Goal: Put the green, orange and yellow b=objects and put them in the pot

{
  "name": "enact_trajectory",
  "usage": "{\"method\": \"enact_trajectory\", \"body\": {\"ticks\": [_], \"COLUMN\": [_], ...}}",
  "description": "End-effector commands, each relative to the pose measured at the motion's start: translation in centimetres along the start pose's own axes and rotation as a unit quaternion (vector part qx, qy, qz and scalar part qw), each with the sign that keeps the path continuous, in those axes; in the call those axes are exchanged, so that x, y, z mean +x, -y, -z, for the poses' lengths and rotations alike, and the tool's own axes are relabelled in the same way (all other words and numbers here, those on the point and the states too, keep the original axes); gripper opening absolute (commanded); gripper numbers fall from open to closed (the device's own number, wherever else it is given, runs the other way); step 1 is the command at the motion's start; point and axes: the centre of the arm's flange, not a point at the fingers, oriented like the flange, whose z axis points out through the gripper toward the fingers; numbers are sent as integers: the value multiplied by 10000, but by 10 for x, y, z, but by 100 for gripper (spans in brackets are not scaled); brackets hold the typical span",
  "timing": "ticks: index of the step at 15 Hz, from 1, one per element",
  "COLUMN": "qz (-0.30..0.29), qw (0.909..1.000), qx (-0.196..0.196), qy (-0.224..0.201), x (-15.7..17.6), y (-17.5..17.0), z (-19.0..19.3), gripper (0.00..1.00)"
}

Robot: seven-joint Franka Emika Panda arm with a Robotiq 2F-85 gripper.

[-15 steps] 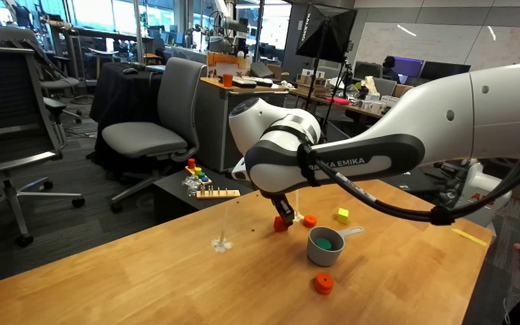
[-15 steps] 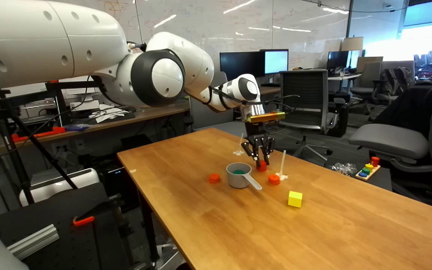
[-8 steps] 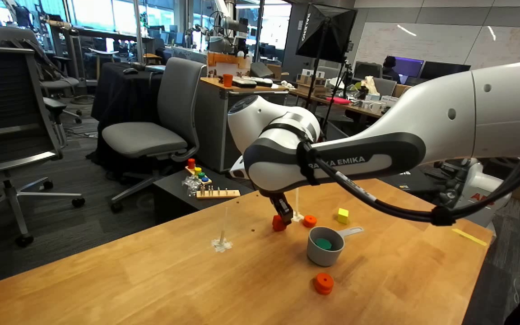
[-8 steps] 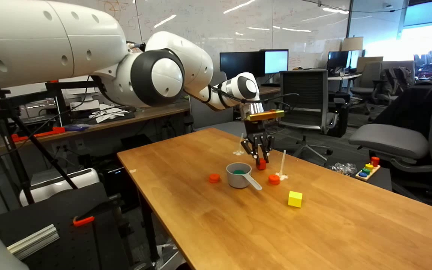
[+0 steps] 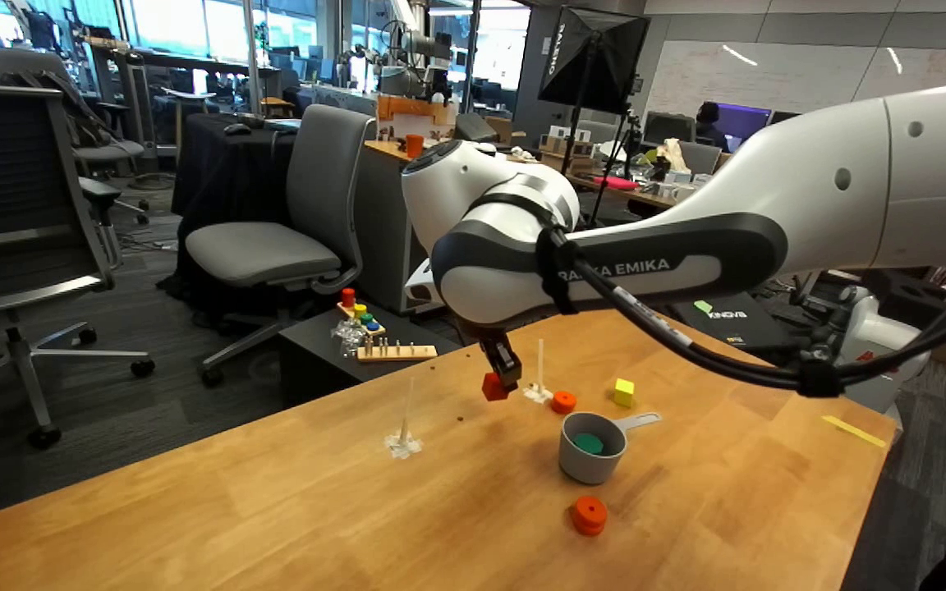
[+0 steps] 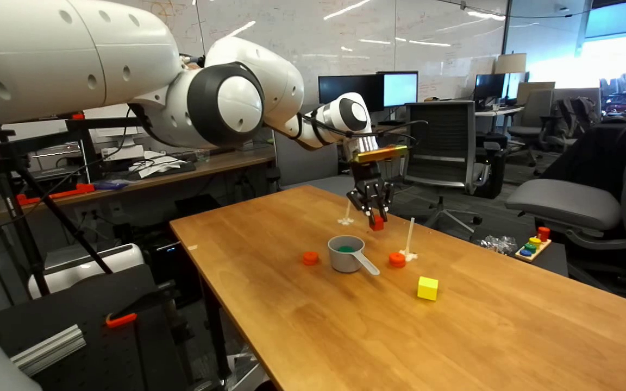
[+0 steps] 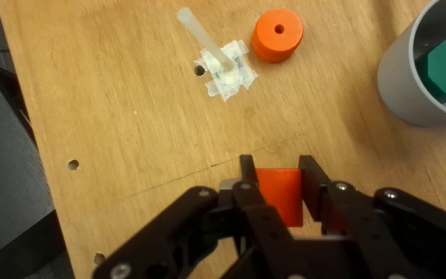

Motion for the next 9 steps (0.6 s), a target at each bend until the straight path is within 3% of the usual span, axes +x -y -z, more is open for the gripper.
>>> {"method": "enact_trajectory", "body": {"ticks": [1,9], "qz": [-149,-133], "qw": [9996,9988], "qx": [-30,126], "qy": [256,456], "x": [2,-30], "y": [-3,31], "z": [22,11], "gripper": [22,17]}}
